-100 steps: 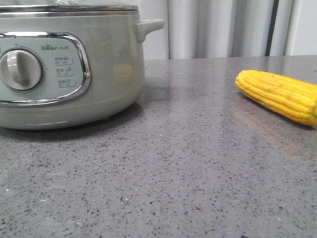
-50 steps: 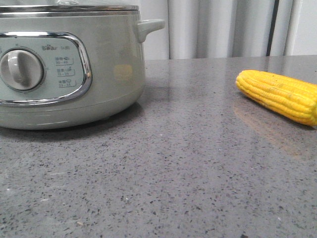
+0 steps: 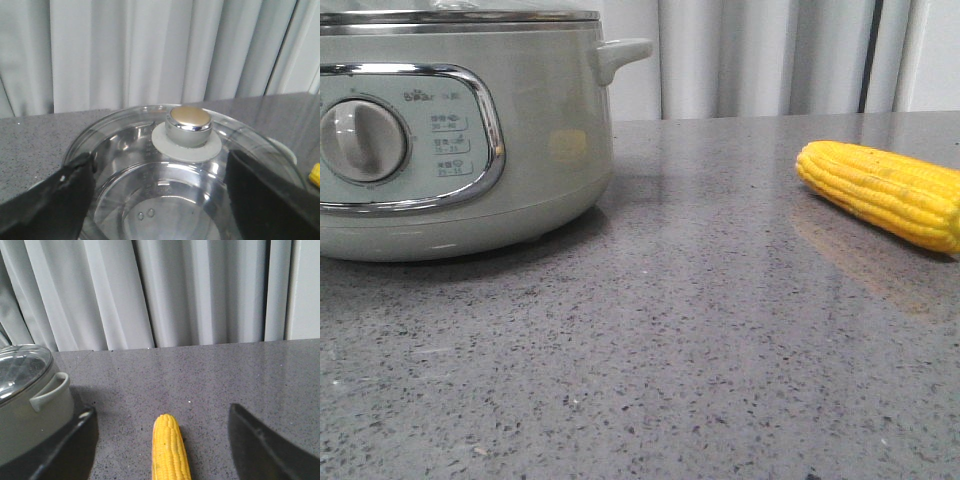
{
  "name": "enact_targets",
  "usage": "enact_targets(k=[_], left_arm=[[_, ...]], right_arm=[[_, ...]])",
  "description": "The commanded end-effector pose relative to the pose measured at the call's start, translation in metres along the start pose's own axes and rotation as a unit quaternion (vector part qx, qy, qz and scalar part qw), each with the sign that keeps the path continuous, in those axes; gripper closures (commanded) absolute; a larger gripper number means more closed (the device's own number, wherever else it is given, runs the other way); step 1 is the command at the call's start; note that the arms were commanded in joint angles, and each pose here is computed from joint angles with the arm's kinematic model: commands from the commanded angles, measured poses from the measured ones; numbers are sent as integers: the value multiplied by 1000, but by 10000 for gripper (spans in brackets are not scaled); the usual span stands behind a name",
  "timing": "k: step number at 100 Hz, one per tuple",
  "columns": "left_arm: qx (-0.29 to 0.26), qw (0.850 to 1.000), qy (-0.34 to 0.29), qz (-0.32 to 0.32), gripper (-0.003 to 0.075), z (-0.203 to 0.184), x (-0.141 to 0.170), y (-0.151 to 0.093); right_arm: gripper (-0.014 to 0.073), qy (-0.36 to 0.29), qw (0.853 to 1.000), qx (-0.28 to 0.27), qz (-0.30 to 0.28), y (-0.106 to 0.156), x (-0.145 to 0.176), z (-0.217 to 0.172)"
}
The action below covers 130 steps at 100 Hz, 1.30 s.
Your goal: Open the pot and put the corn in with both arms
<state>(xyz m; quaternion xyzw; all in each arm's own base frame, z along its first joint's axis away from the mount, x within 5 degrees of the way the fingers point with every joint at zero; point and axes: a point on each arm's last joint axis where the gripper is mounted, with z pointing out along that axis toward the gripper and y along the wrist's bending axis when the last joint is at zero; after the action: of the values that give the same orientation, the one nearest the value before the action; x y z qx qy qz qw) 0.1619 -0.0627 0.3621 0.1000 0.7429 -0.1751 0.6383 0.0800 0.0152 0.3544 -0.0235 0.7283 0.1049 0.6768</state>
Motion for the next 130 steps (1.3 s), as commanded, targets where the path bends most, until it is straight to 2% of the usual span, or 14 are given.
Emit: enact_targets(k=[1, 25, 43, 77, 84, 97, 109, 118, 130], left_arm=[[-5, 999, -36, 14, 205, 15, -18, -2], [-3, 998, -63, 17, 205, 60, -16, -15], [4, 999, -52, 15, 206, 91, -7, -26], [-8, 999, -34, 13, 210, 125, 2, -27], [-10, 999, -34, 14, 253, 126, 3, -27], [-10, 999, -34, 14, 449, 126, 3, -27], [-10, 999, -34, 14, 594, 126, 3, -27], [-12, 999, -47, 13, 647, 123, -1, -26], [-8, 997, -83, 8, 657, 111, -22, -28]], right_arm=[[82, -46, 999, 2, -8, 1, -17, 0], [82, -47, 999, 2, -9, 1, -18, 0], [82, -47, 999, 3, -11, 1, -18, 0], [82, -45, 999, 3, -11, 1, -17, 0], [82, -44, 999, 3, -11, 1, -17, 0], [82, -43, 999, 3, -11, 1, -17, 0], [82, -43, 999, 3, -11, 1, -17, 0], [82, -43, 999, 3, -11, 1, -17, 0], [82, -43, 999, 3, -11, 1, -17, 0]])
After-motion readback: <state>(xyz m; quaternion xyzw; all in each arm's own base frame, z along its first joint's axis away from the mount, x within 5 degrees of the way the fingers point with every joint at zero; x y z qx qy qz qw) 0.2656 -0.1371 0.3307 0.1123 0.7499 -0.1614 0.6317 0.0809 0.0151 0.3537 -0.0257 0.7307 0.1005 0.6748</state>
